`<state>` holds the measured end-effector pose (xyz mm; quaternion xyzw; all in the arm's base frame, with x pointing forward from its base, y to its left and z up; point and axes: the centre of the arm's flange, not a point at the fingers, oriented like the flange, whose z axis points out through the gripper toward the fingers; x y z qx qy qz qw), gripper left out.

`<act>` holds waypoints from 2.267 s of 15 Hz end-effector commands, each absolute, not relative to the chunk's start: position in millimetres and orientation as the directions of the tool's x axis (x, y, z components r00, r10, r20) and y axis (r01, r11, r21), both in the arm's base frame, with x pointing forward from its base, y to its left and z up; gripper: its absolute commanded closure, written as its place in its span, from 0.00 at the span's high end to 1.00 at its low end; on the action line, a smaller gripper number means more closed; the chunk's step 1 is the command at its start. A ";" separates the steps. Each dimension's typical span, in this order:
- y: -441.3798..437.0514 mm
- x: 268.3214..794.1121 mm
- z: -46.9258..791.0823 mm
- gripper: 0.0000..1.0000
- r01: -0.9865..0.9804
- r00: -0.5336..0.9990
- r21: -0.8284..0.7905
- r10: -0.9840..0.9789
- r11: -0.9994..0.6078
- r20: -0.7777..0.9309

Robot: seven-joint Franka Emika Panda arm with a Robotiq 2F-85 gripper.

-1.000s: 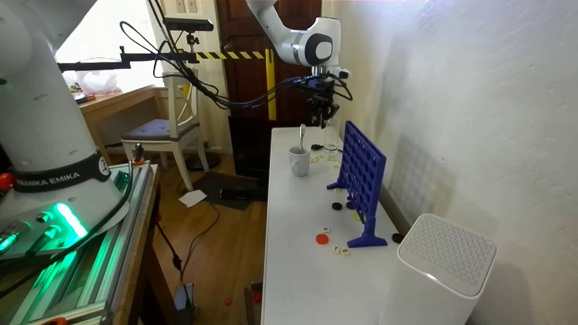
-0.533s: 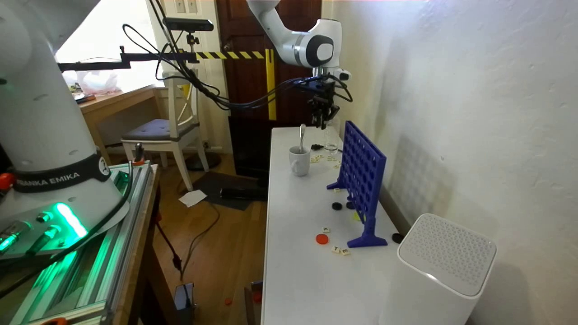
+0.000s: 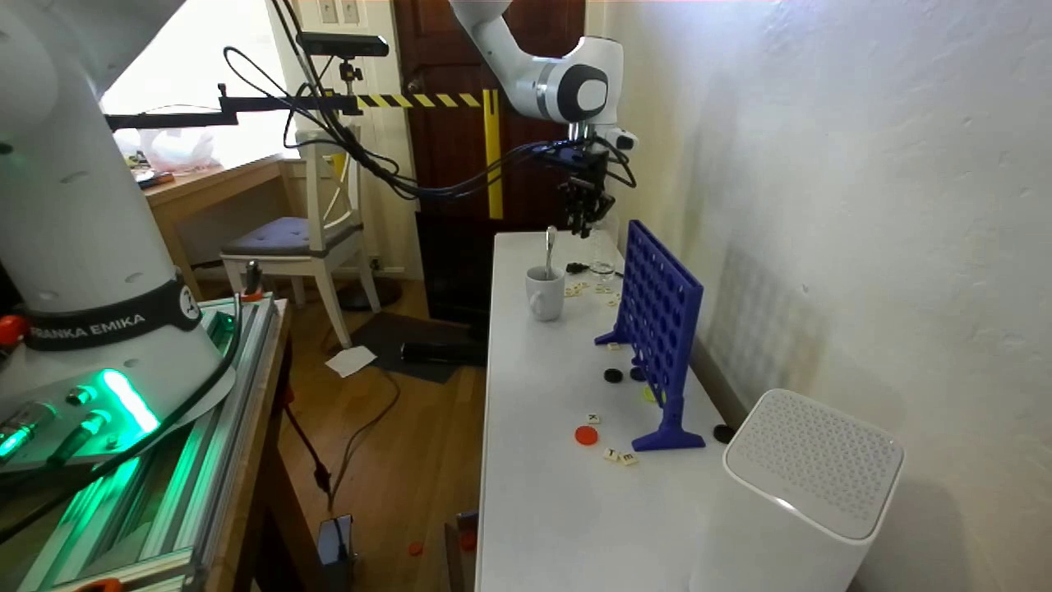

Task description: Move the letter I to the left

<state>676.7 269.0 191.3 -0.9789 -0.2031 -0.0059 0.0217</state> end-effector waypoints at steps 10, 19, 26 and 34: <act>245.7 704.1 136.7 0.05 0.440 0.898 -0.055 0.440 -0.896 0.010; 261.8 728.0 94.4 0.05 0.455 0.889 -0.043 0.457 -0.889 -0.027; 262.9 736.1 68.5 0.05 0.460 0.883 -0.036 0.461 -0.887 -0.088; 270.6 745.8 55.9 0.05 0.566 0.800 -0.041 0.560 -0.823 -0.216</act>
